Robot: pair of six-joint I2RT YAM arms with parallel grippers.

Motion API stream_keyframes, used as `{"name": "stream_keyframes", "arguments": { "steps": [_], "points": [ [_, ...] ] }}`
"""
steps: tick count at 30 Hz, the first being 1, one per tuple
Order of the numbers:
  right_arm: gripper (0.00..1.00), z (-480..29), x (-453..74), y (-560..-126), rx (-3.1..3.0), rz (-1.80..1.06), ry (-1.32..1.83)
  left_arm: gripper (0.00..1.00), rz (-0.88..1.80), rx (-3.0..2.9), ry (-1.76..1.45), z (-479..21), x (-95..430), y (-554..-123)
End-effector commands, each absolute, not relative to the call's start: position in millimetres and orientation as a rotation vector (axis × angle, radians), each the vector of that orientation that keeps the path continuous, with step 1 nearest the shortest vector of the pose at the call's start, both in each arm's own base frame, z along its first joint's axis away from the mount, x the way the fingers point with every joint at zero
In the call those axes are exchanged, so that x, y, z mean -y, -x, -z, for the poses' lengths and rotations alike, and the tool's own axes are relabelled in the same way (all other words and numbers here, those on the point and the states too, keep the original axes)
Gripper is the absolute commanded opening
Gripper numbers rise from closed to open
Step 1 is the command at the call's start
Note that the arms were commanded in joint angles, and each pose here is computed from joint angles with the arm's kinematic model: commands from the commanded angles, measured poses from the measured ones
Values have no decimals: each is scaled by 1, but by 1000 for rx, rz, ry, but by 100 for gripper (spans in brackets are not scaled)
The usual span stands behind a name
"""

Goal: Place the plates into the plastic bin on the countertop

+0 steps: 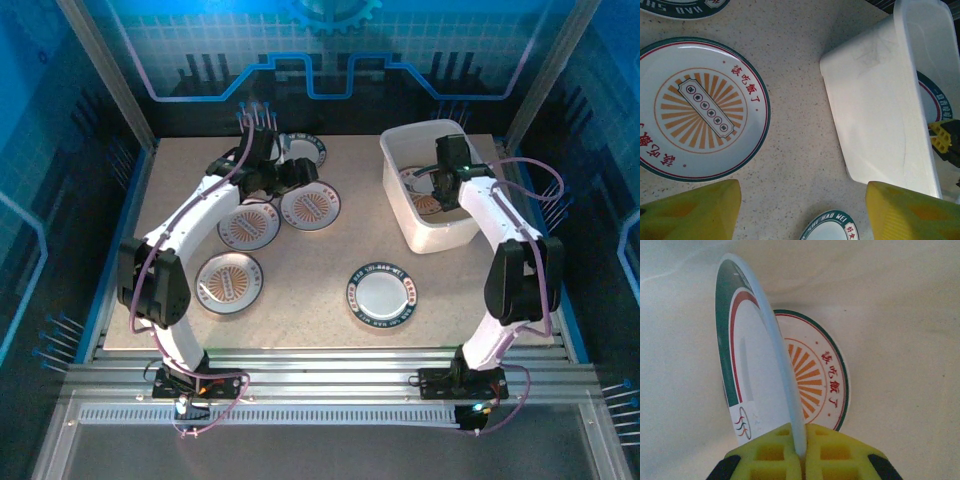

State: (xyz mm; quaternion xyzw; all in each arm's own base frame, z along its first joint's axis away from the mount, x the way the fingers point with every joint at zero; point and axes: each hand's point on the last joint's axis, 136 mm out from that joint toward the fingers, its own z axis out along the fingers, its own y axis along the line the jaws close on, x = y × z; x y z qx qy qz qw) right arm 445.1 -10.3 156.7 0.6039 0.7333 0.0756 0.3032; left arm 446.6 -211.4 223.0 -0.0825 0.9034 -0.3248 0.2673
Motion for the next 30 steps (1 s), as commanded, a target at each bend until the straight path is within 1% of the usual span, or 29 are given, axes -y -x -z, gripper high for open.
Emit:
{"name": "stream_keyframes", "arguments": {
  "steps": [1,8,11,19,25,28,30],
  "points": [
    [5,-155,12,-446,-1891,-137,-1647,68,898,-2405,170,-237,209,-441],
    [11,-135,7,-451,-1894,-122,-1669,68,903,-2405,181,-235,206,-441],
    [19,-130,6,-455,-1907,-122,-1660,68,906,-2409,185,-233,207,-441],
    [34,-118,5,-454,-1915,-87,-1670,68,903,-2420,196,-232,206,-442],
    [53,-116,9,-454,-1912,-65,-1661,68,898,-2427,198,-231,205,-441],
    [60,-116,8,-455,-1918,-70,-1655,68,896,-2429,200,-230,205,-441],
    [62,-118,8,-455,-1917,-79,-1654,68,895,-2427,201,-231,204,-442]
  ]
}}
